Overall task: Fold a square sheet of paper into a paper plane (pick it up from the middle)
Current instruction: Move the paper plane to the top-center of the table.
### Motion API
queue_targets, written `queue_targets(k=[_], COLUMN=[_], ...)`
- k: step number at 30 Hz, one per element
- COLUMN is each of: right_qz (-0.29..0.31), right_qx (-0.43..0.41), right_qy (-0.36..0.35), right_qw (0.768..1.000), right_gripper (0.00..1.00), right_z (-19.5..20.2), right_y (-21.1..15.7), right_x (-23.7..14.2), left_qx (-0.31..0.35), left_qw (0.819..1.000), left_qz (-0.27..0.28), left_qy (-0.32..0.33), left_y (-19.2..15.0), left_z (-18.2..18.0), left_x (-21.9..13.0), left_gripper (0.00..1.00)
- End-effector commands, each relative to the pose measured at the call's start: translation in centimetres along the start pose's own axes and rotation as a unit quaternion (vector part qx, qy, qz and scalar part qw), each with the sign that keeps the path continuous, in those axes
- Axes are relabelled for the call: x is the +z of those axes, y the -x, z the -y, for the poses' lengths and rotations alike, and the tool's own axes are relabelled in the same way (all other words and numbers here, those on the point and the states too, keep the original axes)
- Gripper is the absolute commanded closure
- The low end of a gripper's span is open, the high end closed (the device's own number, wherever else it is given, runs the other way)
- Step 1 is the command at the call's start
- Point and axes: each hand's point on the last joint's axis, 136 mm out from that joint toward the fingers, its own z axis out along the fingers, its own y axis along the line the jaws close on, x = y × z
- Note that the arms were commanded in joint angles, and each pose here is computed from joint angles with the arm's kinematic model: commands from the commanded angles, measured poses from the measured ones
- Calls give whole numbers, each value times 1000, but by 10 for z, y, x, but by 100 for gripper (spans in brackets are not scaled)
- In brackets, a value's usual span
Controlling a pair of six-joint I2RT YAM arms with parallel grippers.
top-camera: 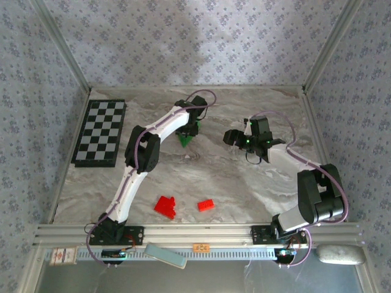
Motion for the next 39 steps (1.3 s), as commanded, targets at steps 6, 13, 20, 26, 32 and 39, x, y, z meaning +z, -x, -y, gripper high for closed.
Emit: queue_targets(k=[6,13,20,26,32,39], right_qz=[-18,-22,-24,-24,-22,-21], right_qx=[16,16,18,18,16,16], right_qy=[-3,-2,0,1,0,0], right_qw=[1000,1000,1000,1000,1000,1000], right_gripper=[22,22,23,22,21,21], right_z=[5,5,5,4,4,4], right_y=[-8,-10,-11,-11,-11,-11], right_x=[5,6,7,7,7,8], left_qx=[-1,-10,-25,-32,-31,-35], left_qw=[999,1000,998,998,998,998], left_qz=[-36,-26,-35,-42,-45,-9], left_qy=[27,-10,-39,-23,-14,-54], left_y=[-20,-11,-12,-17,-17,9], left_z=[-2,8,16,10,8,17], left_x=[35,30,35,43,44,5], left_gripper=[52,54,54,51,49,49])
